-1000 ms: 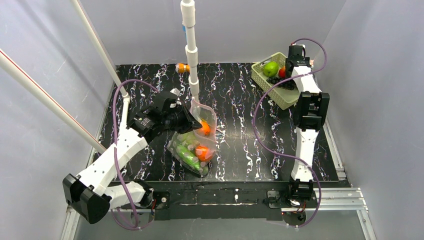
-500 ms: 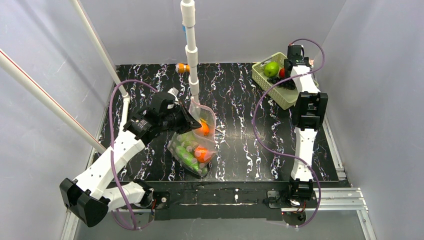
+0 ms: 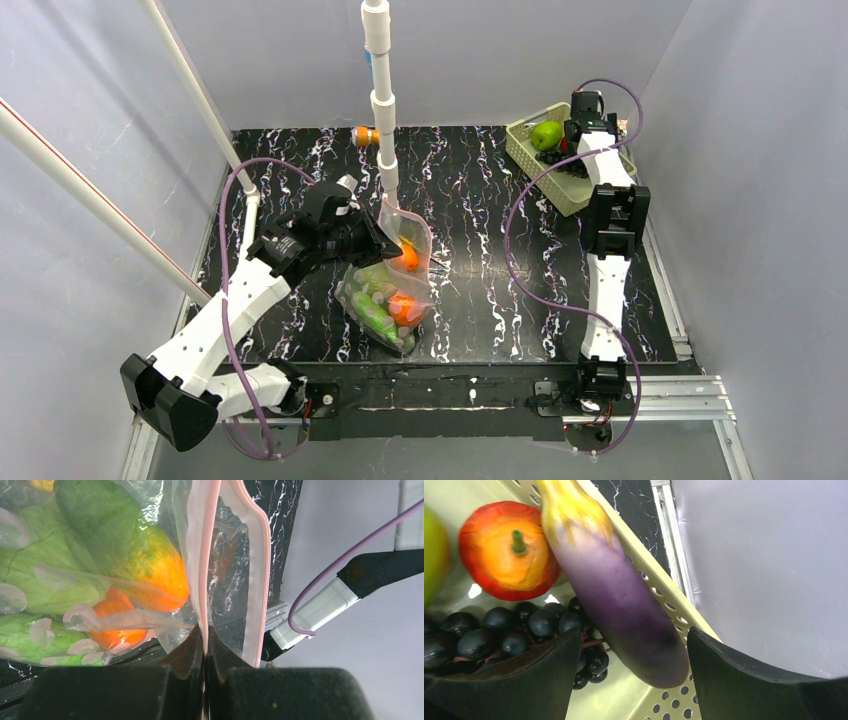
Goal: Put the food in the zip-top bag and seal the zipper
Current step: Pick up the fake vegetable from the bin.
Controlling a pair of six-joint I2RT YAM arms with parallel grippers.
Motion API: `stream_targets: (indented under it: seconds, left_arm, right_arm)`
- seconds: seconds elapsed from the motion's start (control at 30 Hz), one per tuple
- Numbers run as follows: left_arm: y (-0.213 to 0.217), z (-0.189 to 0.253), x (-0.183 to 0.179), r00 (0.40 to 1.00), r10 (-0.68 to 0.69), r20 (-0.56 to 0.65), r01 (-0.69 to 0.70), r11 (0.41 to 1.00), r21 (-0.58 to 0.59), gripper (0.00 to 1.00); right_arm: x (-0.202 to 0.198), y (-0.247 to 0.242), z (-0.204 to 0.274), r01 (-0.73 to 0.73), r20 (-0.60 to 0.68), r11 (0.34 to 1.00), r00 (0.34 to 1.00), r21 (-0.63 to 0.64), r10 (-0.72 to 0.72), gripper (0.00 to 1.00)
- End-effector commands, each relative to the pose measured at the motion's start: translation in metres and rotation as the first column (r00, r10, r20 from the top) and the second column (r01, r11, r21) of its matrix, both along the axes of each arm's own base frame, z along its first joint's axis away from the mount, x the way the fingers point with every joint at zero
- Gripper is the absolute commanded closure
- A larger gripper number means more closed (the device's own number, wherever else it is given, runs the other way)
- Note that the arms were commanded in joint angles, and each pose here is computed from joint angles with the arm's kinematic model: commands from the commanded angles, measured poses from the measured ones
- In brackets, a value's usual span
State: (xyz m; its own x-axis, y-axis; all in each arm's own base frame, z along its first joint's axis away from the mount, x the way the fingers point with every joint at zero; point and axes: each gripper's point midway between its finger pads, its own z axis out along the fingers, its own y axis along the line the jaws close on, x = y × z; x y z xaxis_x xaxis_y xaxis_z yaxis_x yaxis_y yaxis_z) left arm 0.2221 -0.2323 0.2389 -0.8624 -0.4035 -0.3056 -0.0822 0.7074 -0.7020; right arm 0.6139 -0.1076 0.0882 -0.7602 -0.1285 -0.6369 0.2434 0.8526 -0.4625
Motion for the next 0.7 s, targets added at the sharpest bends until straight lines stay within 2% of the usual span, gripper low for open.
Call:
stream_targets:
  seconds: [0.0, 0.13, 0.2, 0.27, 0.37, 0.47, 0.67]
  left_arm:
    - [-0.001, 0.019, -0.003, 0.999, -0.029, 0.026, 0.029, 1.0, -0.01, 1.0]
    - [-0.002, 0.021, -0.002, 0.998, -0.051, 0.024, 0.05, 0.999, 0.009, 1.0]
    - [-0.004, 0.02, -0.001, 0.998, -0.063, 0.017, 0.063, 0.998, 0.02, 1.0]
    - [-0.007, 0.022, 0.002, 0.997, -0.074, 0.021, 0.074, 0.997, 0.02, 1.0]
    - [-0.01, 0.023, 0.004, 0.996, -0.087, 0.017, 0.087, 0.996, 0.02, 1.0]
    - [-0.009, 0.021, 0.003, 0.996, -0.085, 0.018, 0.084, 0.996, 0.023, 1.0]
    - [0.003, 0.014, -0.007, 0.998, -0.046, 0.036, 0.045, 0.999, 0.016, 1.0]
  right_arm:
    - [-0.002, -0.017, 0.006, 0.049, -0.021, 0.991, 0.998, -0.126, -0.052, 0.21]
    - [-0.001, -0.028, -0.001, 0.043, -0.052, 0.977, 0.997, -0.21, -0.055, 0.31]
    - [0.001, -0.029, -0.001, 0.041, -0.047, 0.974, 0.998, -0.223, -0.052, 0.52]
    - [0.002, -0.025, 0.001, 0.032, -0.033, 0.975, 0.999, -0.22, -0.04, 0.63]
    - [0.003, -0.019, 0.021, 0.024, 0.004, 0.972, 1.0, -0.235, -0.024, 0.73]
    - [0.005, 0.009, 0.056, 0.01, 0.061, 0.959, 0.998, -0.283, 0.008, 0.82]
    - [-0.009, 0.031, 0.113, 0.034, 0.18, 0.961, 0.984, -0.273, 0.016, 0.89]
